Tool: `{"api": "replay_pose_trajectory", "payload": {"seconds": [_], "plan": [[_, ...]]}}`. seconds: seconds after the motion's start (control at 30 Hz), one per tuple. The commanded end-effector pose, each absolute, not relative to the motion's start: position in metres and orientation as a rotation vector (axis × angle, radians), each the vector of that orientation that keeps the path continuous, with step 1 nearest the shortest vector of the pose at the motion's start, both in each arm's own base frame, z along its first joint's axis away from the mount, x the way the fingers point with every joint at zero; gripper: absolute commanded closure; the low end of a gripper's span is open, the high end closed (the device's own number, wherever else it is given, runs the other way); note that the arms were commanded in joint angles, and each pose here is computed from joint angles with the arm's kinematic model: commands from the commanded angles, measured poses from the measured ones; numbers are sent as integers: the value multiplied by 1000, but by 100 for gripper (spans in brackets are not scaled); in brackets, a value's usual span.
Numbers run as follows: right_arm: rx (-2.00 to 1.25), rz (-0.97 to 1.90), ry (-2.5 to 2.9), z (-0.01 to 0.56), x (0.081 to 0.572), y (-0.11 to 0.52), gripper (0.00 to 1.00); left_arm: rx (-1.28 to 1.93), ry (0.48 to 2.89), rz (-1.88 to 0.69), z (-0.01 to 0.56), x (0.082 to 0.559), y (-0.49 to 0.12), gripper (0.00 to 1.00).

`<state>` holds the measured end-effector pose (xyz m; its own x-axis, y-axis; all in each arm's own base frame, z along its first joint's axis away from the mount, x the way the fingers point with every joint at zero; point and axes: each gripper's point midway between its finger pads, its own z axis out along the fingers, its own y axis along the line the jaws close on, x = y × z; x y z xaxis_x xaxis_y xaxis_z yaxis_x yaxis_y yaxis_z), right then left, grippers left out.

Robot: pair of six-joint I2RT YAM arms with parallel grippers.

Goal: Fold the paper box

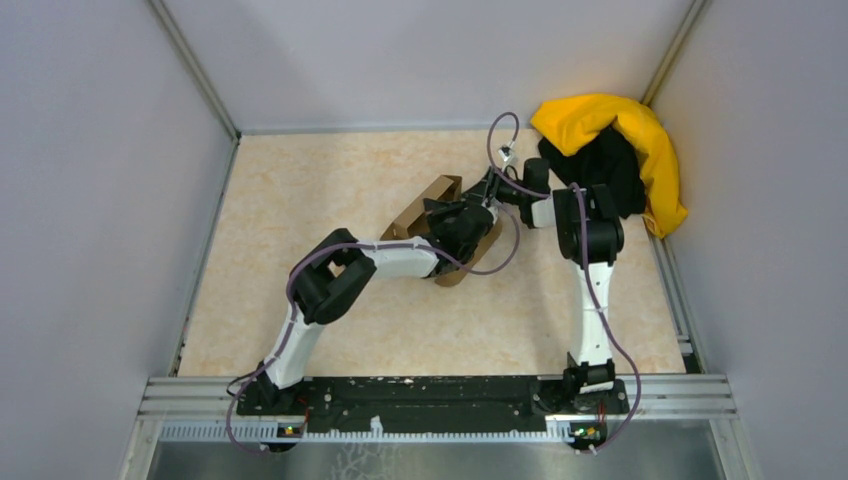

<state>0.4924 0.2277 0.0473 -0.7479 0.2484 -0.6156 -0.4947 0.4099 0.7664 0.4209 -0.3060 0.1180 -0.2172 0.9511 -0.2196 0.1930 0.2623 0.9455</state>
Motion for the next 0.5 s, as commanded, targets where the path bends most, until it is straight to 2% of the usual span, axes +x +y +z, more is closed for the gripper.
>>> {"api": "replay_pose_trajectory", "payload": {"seconds": [0.0, 0.47], "plan": [[-292, 1301, 1887, 79, 502, 227, 63, 1106, 1599, 1008, 113, 418, -316, 100], [-459, 1221, 1632, 111, 494, 227, 53, 1137, 1587, 988, 108, 416, -318, 100]]}}
